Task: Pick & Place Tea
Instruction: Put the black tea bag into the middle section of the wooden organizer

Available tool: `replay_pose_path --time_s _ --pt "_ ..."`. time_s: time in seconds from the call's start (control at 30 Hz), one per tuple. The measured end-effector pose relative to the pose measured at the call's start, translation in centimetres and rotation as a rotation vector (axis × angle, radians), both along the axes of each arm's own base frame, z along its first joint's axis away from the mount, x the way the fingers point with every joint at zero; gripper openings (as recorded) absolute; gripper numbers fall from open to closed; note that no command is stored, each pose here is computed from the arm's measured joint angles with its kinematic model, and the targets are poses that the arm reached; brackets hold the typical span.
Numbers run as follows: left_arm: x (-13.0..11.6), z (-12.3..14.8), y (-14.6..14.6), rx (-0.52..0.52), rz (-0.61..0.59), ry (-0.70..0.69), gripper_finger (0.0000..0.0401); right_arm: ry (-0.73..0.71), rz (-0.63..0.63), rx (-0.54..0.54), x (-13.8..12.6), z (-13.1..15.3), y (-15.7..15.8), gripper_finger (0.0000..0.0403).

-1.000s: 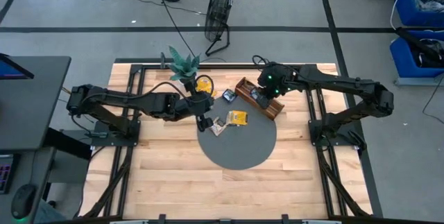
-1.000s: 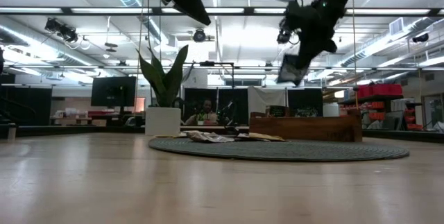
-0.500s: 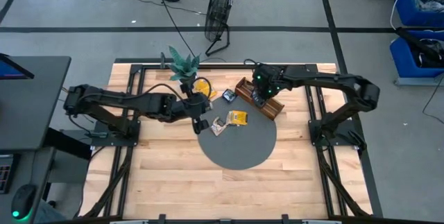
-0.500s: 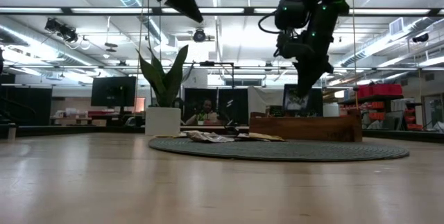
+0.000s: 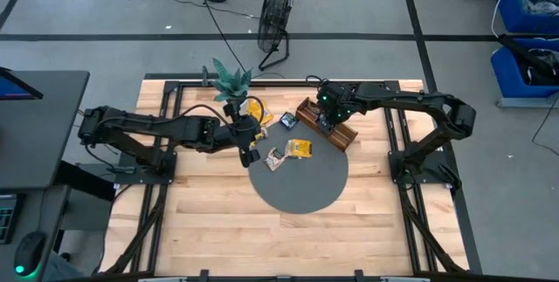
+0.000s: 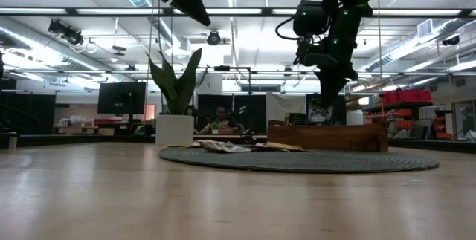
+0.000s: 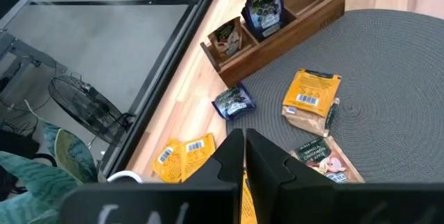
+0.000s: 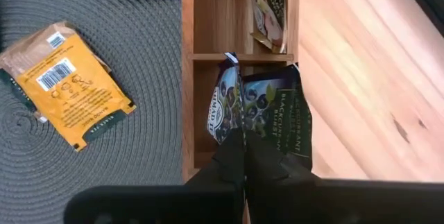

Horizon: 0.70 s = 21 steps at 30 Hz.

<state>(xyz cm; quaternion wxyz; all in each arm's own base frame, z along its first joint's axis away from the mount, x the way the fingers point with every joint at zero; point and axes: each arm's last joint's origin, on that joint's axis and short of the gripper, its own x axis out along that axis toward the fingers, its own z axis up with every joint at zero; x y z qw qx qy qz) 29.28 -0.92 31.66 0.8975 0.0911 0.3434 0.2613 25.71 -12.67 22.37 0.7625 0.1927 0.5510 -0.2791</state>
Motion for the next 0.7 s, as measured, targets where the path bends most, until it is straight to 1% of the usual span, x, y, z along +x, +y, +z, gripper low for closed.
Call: replay_pose_path --time_s 0.4,0.5,0.7 --pt "0.1 0.0 0.8 -0.004 0.031 -0.01 0.0016 0.001 0.002 0.015 -0.1 0.0 0.0 0.0" --pt "0.1 0.1 0.8 -0.005 0.031 -0.013 0.0016 0.007 0.004 0.046 0.0 -0.4 -0.1 0.0" --pt "0.1 0.0 0.8 -0.006 0.033 -0.013 0.0016 0.037 0.002 0.062 0.3 -1.4 -0.3 0.0"
